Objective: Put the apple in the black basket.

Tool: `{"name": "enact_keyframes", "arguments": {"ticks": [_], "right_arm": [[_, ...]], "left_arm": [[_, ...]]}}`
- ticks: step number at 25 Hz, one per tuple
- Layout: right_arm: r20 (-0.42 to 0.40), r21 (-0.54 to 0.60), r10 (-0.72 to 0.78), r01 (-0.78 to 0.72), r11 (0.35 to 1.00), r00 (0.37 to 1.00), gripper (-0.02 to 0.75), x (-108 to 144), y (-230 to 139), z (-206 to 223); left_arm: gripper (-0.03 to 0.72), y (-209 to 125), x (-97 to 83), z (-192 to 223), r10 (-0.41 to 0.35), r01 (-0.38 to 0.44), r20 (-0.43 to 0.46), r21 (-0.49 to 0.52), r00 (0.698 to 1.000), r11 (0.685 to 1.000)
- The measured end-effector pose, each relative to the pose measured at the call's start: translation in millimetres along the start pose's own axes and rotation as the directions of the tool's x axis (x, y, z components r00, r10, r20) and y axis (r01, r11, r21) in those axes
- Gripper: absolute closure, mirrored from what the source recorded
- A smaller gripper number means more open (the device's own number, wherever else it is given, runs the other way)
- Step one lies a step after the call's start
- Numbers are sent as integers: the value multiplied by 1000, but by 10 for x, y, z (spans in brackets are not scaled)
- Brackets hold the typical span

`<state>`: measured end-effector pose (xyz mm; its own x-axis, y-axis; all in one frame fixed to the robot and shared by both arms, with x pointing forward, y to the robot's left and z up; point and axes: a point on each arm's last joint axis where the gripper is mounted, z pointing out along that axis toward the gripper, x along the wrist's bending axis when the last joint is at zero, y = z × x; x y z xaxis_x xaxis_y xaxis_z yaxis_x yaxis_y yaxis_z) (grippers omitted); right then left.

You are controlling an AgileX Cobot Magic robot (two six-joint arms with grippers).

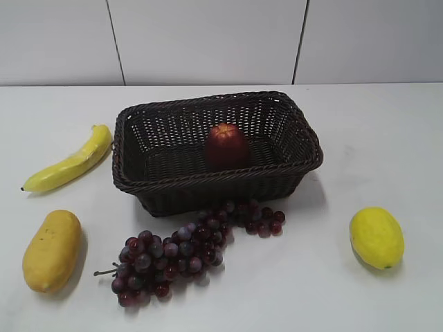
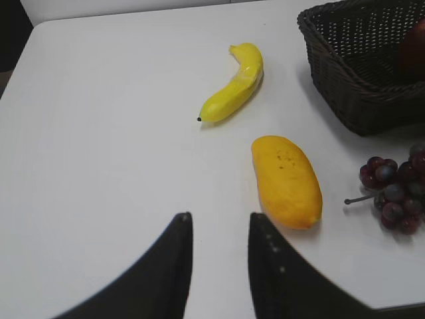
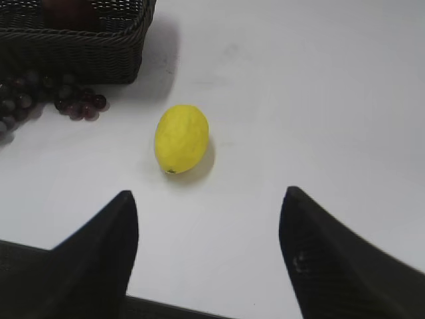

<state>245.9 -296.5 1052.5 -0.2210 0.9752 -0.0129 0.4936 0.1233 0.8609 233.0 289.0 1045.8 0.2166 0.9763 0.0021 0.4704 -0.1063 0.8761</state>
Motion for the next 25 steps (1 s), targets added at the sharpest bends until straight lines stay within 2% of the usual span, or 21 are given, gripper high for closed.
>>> {"name": "enact_keyframes", "arguments": {"ticks": [8,11,16,25], "right_arm": [[3,-32,1,-1,999,1000,248,0,-15,-36],[40,-77,21,-18,997,999,248,2,-48,-95],[145,-86,83,-71,994,986,248,7,-51,-100],[162,-87,93,-79,993,982,248,8,-51,-100]], "left_arm": [[465,0,0,0,0,0,0,0,1000,1000],[465,0,0,0,0,0,0,0,1000,1000],[465,0,0,0,0,0,0,0,1000,1000],[465,0,0,0,0,0,0,0,1000,1000]]}}
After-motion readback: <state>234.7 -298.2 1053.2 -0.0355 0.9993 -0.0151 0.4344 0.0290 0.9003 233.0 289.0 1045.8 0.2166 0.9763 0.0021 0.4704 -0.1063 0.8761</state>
